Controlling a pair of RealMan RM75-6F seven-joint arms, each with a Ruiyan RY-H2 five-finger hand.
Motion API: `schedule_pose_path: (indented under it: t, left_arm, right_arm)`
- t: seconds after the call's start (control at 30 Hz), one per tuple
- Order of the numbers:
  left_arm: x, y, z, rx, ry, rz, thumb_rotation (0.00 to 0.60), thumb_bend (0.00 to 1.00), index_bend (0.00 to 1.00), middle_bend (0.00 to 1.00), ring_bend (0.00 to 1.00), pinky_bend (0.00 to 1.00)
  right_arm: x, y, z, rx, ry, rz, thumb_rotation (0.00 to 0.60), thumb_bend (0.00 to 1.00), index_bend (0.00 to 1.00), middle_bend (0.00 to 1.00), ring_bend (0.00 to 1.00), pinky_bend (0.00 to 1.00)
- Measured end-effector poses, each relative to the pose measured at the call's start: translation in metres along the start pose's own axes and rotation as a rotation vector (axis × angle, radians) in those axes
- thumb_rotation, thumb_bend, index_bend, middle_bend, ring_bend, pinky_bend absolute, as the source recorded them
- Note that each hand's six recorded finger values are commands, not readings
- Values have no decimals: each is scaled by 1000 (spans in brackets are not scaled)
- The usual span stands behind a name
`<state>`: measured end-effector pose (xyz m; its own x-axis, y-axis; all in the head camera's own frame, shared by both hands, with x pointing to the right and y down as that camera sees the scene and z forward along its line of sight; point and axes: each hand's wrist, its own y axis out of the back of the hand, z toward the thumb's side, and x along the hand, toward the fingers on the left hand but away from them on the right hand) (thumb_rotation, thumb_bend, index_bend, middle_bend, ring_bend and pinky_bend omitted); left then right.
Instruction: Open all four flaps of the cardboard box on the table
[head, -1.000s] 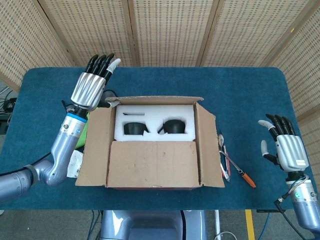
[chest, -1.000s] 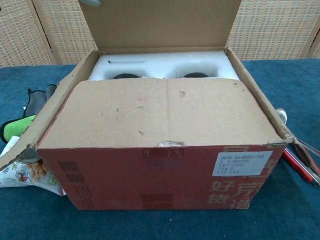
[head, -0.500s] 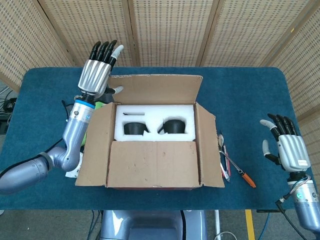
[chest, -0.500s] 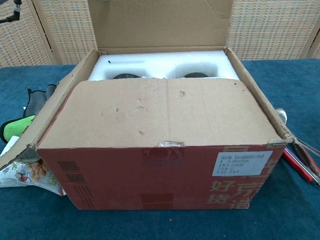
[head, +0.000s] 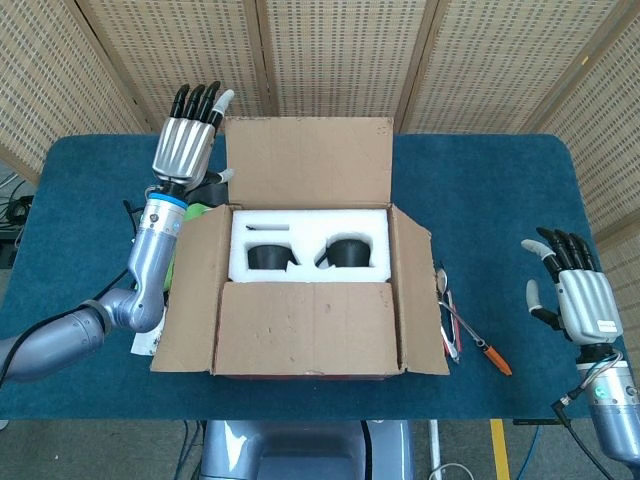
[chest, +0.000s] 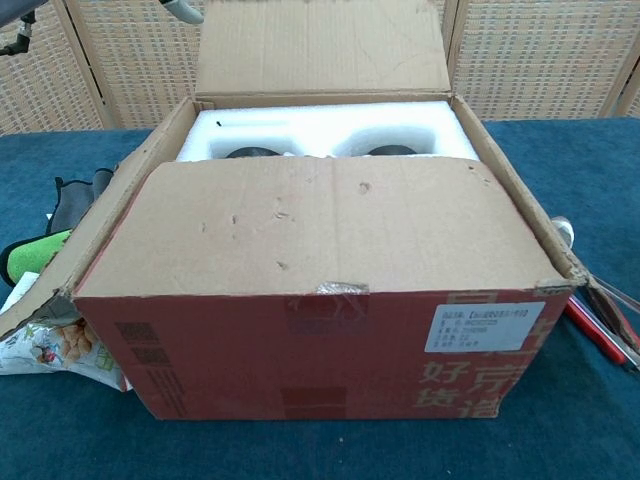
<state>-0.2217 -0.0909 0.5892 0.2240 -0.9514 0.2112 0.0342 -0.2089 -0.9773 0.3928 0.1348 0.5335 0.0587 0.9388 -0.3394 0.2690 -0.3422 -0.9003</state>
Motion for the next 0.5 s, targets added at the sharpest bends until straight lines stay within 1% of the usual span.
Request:
schedule_pose_path:
  t: [0.13,0.2,0.37,0.5]
  left_arm:
    - [-4,-1,-2,-19,-1,-21,511,55,82,0,0,0]
    - [-6,-2,-2,-34,-6,-35,513,68,105,0,0,0]
    - [-19,-6,1,-115,-29,-109,514,134,169,0,0,0]
    - [-33,-5,0,-176,-47,-171,514,168,199,0,0,0]
  right_arm:
    - [0,-1,1,0,2,1,600,620,190,96,0,0]
    - [1,0,1,0,2,0,600,620,190,96,0,0]
    - [2,0,0,-2,-2,-2,600,620,190,96,0,0]
    - [2,-1,1,-4,-1,2,600,620,190,96,0,0]
